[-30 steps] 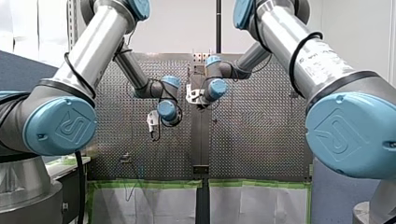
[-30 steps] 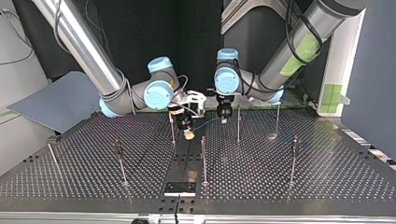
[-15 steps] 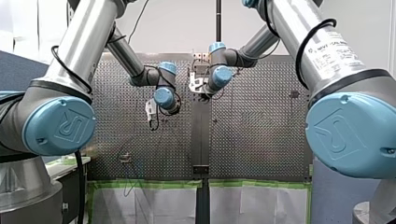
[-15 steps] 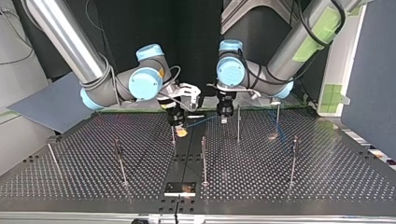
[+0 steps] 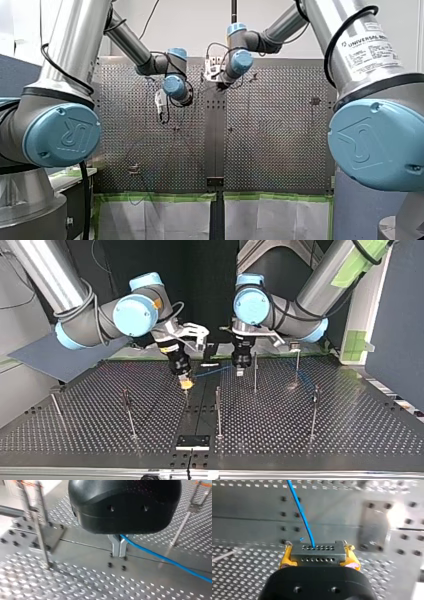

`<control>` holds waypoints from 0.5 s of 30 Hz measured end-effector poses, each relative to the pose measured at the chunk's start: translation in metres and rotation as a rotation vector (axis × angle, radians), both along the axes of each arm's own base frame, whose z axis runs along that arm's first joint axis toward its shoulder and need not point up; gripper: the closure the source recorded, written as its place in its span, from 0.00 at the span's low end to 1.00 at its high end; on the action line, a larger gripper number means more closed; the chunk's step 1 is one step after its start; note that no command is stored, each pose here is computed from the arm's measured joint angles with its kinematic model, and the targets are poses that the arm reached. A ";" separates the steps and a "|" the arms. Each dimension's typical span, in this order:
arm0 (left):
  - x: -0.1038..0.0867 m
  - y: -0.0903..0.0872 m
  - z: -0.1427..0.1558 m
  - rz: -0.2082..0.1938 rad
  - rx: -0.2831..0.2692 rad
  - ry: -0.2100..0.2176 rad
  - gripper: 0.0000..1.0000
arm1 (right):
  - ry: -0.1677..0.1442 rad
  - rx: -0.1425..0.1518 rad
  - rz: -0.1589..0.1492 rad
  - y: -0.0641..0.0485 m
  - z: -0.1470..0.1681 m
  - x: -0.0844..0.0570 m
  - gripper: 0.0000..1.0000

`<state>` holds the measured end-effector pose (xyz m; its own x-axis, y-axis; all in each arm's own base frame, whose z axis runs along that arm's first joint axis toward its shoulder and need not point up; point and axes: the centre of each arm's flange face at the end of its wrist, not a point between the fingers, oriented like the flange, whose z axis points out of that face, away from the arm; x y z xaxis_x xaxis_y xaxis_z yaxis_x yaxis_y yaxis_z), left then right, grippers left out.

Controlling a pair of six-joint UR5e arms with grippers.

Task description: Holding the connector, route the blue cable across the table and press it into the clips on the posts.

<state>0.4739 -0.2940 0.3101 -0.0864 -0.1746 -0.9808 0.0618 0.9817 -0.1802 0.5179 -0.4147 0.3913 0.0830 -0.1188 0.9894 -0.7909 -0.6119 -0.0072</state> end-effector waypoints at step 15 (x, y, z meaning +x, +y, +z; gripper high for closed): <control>-0.027 0.012 0.080 0.005 -0.061 -0.133 1.00 | -0.078 -0.107 -0.016 0.027 0.086 -0.027 1.00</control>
<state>0.4471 -0.2824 0.3903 0.0445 -0.2346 -0.9711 0.0847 0.9694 -0.2303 0.4913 -0.3880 0.4774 0.0038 -0.0125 0.9999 -0.8003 -0.5996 -0.0045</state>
